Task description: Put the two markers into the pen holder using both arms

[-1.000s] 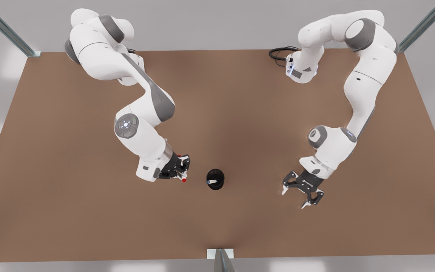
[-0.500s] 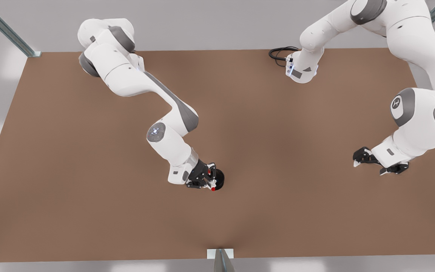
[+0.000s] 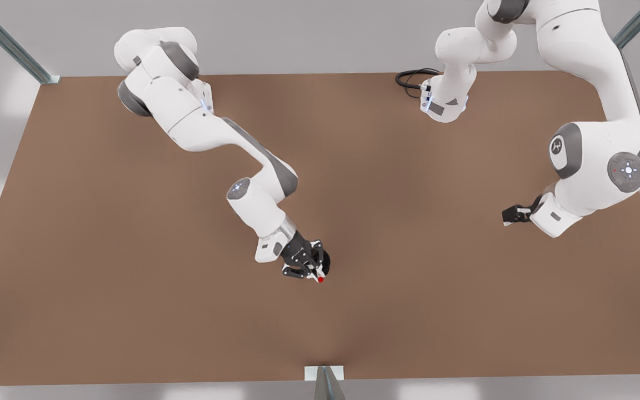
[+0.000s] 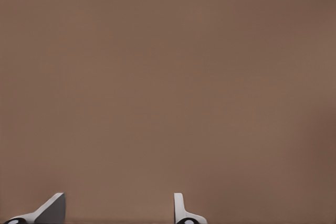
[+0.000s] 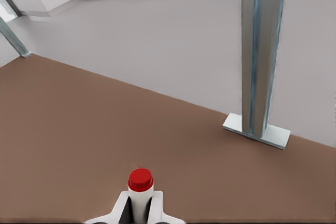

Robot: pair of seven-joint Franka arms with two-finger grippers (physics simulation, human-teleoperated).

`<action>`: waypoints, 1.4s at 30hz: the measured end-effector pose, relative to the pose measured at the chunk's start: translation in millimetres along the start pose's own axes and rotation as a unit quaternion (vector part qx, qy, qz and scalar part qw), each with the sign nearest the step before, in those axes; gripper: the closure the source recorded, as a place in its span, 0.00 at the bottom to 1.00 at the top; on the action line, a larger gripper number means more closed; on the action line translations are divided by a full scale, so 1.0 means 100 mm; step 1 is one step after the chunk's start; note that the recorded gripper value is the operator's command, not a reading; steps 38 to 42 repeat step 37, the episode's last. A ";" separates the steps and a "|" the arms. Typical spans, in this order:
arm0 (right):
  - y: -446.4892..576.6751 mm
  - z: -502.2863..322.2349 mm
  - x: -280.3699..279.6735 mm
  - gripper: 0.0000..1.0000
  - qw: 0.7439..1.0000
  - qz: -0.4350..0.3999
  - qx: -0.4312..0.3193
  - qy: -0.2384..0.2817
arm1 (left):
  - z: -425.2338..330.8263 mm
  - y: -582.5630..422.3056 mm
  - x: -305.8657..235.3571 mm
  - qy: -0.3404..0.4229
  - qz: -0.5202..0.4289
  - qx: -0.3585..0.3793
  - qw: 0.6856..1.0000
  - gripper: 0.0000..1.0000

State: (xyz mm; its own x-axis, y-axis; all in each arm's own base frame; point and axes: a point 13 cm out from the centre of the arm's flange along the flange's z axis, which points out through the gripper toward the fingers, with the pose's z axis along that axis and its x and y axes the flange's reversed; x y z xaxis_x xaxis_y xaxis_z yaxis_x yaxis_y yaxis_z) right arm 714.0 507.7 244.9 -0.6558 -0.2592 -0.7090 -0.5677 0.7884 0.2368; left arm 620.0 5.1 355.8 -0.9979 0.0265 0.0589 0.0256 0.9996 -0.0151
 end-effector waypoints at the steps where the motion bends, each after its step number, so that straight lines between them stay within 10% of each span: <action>1: 0.00 0.03 0.10 0.79 1.000 -0.004 0.000 0.000 | 0.03 0.00 -0.01 0.002 -0.003 0.000 1.000 0.00; 10: 0.08 0.13 0.46 0.79 0.999 -0.019 -0.006 -0.025 | 0.12 -0.01 -0.03 0.007 -0.018 -0.001 1.000 0.00; 11: 0.08 0.13 0.50 0.67 0.999 -0.020 -0.007 -0.026 | 0.12 -0.01 -0.03 0.007 -0.020 -0.001 1.000 0.00; 12: 0.09 0.14 0.54 0.21 0.999 -0.021 -0.007 -0.027 | 0.12 -0.01 -0.03 0.006 -0.022 0.000 1.000 0.00; 13: 0.09 0.13 0.54 0.00 0.999 -0.021 -0.008 -0.029 | 0.09 -0.03 -0.04 0.004 -0.022 0.001 1.000 0.00; 19: -0.04 -0.39 -0.05 0.00 0.997 -0.039 0.011 -0.059 | -0.02 -0.09 -0.10 -0.010 -0.023 0.002 1.000 0.00; 25: -0.81 -3.37 -1.80 0.00 0.986 -0.041 0.162 -0.020 | -0.34 -0.41 -0.38 -0.039 0.006 0.001 0.999 0.00; 33: -2.41 -4.23 -0.15 0.00 0.921 0.156 0.242 0.264 | -0.33 -0.42 -0.38 -0.030 0.011 0.001 1.000 0.00; 42: -2.29 -4.23 0.17 0.00 0.901 0.179 0.227 0.323 | -0.30 -0.42 -0.37 -0.025 0.011 0.001 1.000 0.00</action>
